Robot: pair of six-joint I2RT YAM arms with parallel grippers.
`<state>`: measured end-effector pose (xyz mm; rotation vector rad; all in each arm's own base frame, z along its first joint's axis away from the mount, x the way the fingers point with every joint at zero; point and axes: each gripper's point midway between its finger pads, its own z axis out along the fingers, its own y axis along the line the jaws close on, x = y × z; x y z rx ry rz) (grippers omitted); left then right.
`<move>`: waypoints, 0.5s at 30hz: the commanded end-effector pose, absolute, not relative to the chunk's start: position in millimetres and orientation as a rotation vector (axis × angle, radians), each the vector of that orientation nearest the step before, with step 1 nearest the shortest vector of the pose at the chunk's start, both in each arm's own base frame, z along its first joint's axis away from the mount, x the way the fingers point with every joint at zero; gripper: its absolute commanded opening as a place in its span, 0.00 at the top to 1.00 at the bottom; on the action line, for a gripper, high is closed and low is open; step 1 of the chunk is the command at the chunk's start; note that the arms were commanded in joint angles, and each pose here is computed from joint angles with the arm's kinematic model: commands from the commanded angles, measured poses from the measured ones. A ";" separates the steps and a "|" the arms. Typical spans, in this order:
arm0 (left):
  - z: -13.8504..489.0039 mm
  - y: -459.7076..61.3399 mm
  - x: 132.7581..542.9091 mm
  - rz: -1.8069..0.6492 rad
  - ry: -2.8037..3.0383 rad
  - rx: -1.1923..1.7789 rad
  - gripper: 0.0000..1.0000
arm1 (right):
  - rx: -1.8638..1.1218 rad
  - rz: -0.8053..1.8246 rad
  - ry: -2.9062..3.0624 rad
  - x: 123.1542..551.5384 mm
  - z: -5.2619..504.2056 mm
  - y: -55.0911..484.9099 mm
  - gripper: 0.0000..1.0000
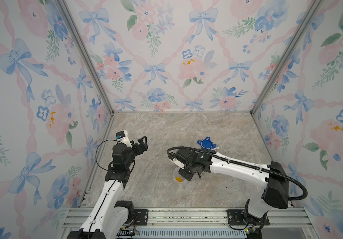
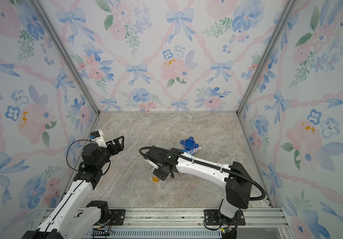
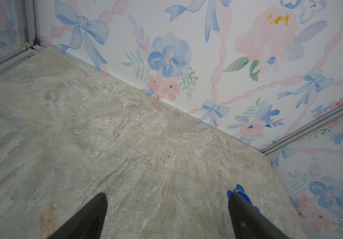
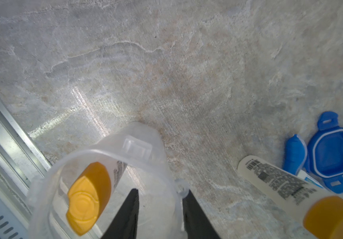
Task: Pack away toiletry kits
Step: Adjust the container at the center of the board.
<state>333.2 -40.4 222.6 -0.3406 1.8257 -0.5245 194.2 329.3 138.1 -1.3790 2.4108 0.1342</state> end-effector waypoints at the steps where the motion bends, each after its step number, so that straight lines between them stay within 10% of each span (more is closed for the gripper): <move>1: 227.9 -42.7 334.2 -0.508 1.809 -0.308 0.05 | -1.346 0.112 2.370 197.3 163.8 322.9 0.59; 15: 227.6 -117.2 323.5 -0.567 1.962 0.035 0.02 | -0.889 0.110 2.435 237.9 232.0 221.0 0.15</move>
